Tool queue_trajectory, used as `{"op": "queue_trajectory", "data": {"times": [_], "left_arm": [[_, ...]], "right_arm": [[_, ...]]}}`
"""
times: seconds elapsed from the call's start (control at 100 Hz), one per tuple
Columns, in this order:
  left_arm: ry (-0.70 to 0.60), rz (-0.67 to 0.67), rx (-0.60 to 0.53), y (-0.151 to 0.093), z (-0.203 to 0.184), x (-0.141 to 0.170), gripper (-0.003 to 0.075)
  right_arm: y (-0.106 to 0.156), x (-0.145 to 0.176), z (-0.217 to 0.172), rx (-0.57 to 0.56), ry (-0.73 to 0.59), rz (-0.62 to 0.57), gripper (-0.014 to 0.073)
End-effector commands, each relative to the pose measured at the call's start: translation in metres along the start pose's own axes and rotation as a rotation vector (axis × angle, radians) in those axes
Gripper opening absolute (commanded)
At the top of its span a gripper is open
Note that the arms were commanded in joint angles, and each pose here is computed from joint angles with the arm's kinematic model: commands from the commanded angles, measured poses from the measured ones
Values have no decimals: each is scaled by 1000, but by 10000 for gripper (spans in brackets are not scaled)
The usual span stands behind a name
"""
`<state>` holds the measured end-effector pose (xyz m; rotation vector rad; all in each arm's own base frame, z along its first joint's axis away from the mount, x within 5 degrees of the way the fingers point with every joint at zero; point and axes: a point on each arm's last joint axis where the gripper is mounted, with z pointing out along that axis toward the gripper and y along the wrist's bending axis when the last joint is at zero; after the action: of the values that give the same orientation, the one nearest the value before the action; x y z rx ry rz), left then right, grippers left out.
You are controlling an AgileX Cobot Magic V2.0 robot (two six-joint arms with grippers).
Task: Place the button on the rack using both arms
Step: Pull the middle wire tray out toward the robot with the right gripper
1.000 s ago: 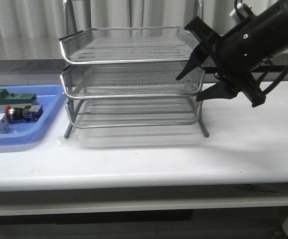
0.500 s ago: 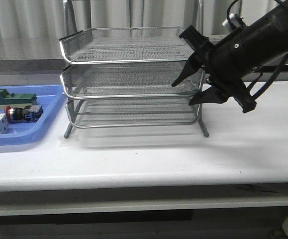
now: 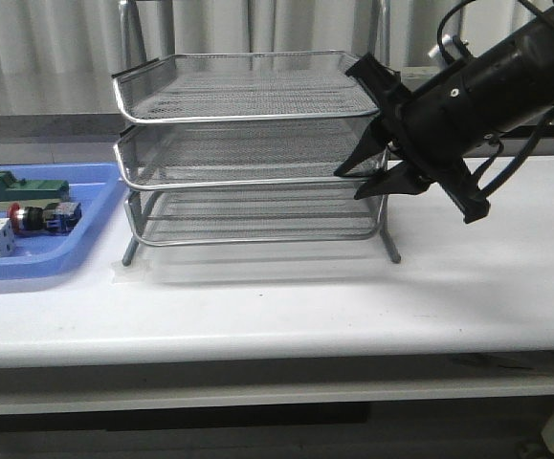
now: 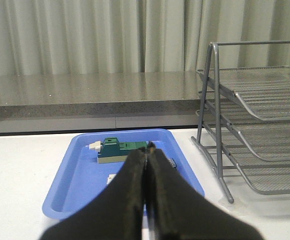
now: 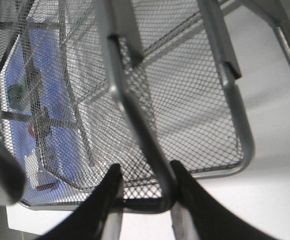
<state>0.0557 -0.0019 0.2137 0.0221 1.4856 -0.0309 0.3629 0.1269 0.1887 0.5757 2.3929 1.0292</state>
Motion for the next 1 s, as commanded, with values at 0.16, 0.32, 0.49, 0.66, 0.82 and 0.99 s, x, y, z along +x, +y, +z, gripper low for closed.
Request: {"op": "queue_trajectory", "data": {"times": [0.16, 0.32, 0.49, 0.66, 0.82, 0.99], "left_arm": [[-59, -9, 1, 0, -1, 10, -21], [-59, -9, 1, 0, -1, 10, -21], [-59, -9, 1, 0, -1, 10, -21], [-59, -9, 1, 0, -1, 10, -21], [-59, -9, 1, 0, -1, 10, -21], [-59, -9, 1, 0, -1, 10, -21]], "right_arm": [[22, -1, -15, -81, 32, -88, 139], [22, 3, -15, -83, 70, -121, 139], [21, 6, -15, -85, 99, -139, 139], [10, 15, -15, -59, 131, -124, 139], [-1, 26, -17, -31, 161, -121, 139], [-11, 39, -27, -12, 175, -141, 139]]}}
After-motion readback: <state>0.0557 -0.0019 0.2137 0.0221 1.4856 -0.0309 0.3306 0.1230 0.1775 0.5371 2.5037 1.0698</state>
